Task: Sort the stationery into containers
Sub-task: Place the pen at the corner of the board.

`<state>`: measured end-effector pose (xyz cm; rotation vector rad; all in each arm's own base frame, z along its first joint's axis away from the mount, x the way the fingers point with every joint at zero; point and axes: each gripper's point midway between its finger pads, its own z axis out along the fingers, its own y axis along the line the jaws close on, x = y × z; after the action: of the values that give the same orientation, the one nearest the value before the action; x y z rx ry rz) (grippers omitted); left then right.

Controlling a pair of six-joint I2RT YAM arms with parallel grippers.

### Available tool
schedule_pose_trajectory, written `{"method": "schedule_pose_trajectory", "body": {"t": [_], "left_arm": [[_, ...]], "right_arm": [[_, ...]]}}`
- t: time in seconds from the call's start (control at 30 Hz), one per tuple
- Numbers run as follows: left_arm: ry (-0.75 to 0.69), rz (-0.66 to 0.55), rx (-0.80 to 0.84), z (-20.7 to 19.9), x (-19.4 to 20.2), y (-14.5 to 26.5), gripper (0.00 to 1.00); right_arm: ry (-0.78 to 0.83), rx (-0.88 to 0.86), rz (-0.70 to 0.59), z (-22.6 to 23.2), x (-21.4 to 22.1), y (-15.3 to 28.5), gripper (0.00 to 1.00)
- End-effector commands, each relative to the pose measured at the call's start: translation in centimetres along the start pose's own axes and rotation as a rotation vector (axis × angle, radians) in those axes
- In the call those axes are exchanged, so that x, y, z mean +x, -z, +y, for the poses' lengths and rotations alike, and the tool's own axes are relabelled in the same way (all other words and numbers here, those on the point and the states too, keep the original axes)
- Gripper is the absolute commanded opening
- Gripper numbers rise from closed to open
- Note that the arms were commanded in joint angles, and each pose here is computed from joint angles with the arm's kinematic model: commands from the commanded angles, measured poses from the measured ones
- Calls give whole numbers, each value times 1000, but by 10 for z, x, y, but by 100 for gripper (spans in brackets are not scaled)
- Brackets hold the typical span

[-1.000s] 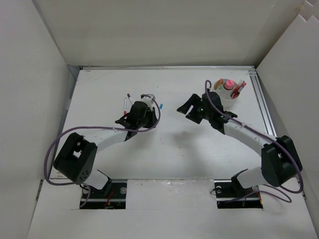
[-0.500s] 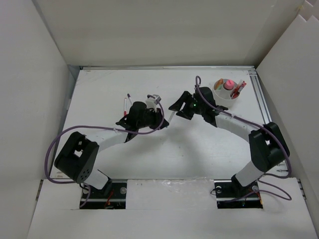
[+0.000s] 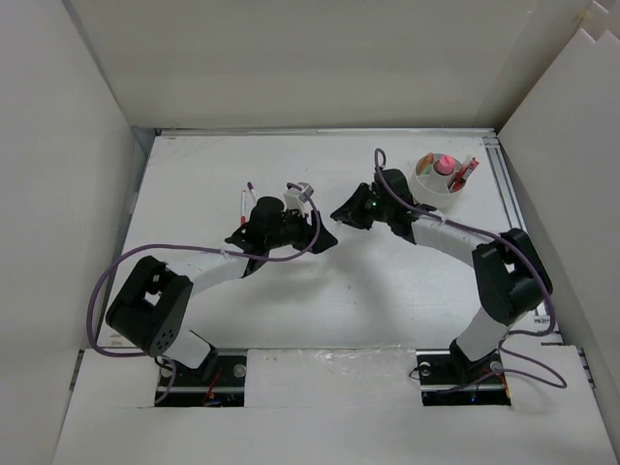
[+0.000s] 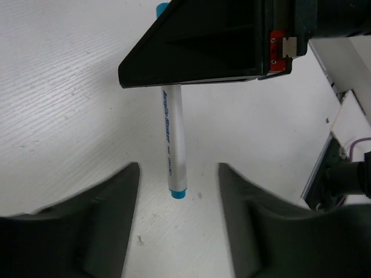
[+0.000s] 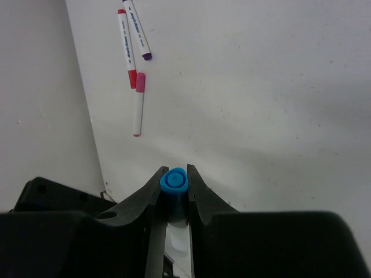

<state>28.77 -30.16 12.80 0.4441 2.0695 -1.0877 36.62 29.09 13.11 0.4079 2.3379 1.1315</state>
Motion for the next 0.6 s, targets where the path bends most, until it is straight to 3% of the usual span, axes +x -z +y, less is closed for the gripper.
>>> {"method": "schedule_pose_trajectory", "body": {"t": [0.0,0.07,0.2,0.3,0.33,0.47,0.5,0.57], "left_arm": [[-28,-69,20,-8,-16,3,58],[-38,-97,19,-10,-24,5,73],[-46,-185,-23,-9,-41,14,82],[-44,-204,-55,-4,-41,19,83],[-43,-208,-63,-2,-40,21,83],[-35,-203,-89,2,-36,23,84],[-39,-213,-84,-2,-41,26,99],[-32,-222,-78,-6,-44,30,99]], "right_arm": [[30,-75,-132,32,-38,18,4],[13,-41,-159,23,-48,23,3],[-35,49,-331,6,-108,56,2],[-88,200,-614,-20,-171,108,2],[-109,295,-770,-35,-197,132,2],[-187,506,-1091,-79,-248,205,2],[-208,539,-1122,-88,-255,212,2],[-243,616,-1193,-107,-265,229,1]]}}
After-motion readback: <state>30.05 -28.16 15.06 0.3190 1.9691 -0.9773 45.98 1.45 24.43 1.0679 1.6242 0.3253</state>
